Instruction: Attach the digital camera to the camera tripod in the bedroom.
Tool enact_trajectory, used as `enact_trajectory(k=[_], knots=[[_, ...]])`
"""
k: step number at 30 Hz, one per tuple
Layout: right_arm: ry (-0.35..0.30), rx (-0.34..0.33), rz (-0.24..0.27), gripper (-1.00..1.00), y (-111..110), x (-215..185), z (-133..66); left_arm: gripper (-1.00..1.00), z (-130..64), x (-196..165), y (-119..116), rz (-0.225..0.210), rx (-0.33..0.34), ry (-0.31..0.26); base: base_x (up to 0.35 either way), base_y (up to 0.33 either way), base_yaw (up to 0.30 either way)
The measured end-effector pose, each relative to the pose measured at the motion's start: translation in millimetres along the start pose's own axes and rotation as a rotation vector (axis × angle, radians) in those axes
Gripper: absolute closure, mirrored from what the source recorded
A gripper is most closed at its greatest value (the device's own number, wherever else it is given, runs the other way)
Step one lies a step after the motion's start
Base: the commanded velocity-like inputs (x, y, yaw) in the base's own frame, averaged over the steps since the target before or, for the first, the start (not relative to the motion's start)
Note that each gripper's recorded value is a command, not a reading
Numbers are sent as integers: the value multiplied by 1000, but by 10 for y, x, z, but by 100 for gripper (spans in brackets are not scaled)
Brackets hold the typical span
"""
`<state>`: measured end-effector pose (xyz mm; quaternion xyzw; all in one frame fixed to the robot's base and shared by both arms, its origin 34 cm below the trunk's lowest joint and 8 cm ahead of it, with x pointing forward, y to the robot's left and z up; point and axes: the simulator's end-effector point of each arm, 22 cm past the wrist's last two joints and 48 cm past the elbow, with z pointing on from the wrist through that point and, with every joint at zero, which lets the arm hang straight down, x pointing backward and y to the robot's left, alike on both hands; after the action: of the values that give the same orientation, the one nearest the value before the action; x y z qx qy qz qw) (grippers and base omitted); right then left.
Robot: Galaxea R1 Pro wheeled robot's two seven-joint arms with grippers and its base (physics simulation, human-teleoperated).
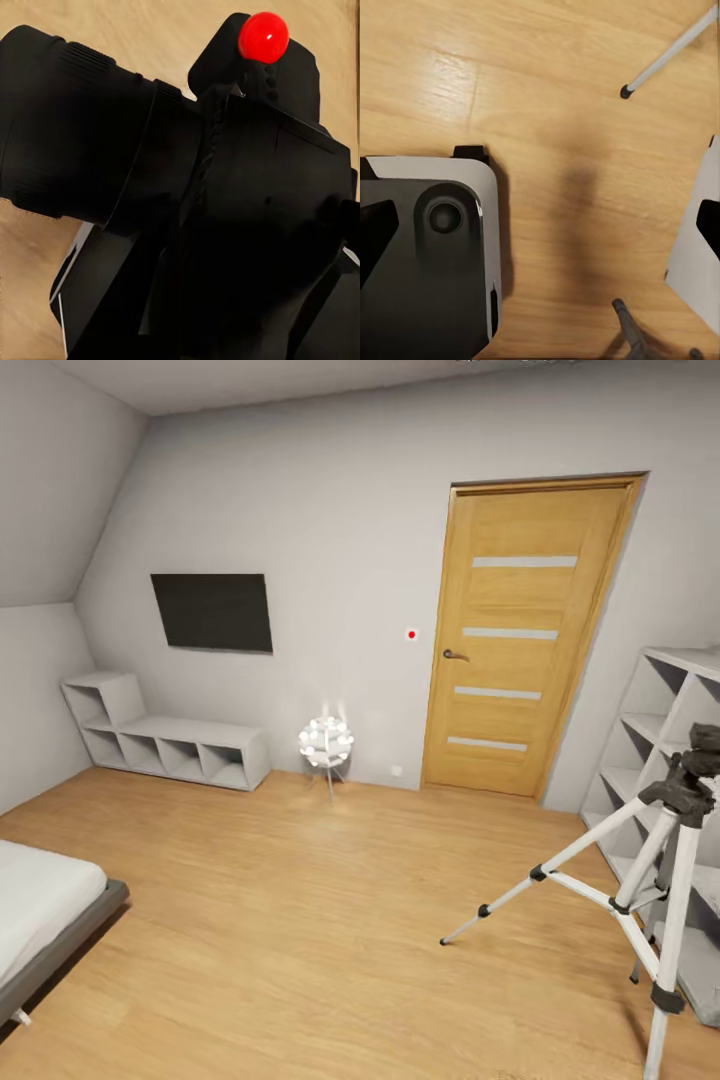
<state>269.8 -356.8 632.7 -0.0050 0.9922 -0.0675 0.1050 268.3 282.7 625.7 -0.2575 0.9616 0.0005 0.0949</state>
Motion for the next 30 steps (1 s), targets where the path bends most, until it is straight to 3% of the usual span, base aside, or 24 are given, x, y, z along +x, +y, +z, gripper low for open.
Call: enact_trajectory(k=[30], knots=[[9,-35,7,-100,239,20,-4,100,0,-11,30,0,-5,-1,0,0,-297]])
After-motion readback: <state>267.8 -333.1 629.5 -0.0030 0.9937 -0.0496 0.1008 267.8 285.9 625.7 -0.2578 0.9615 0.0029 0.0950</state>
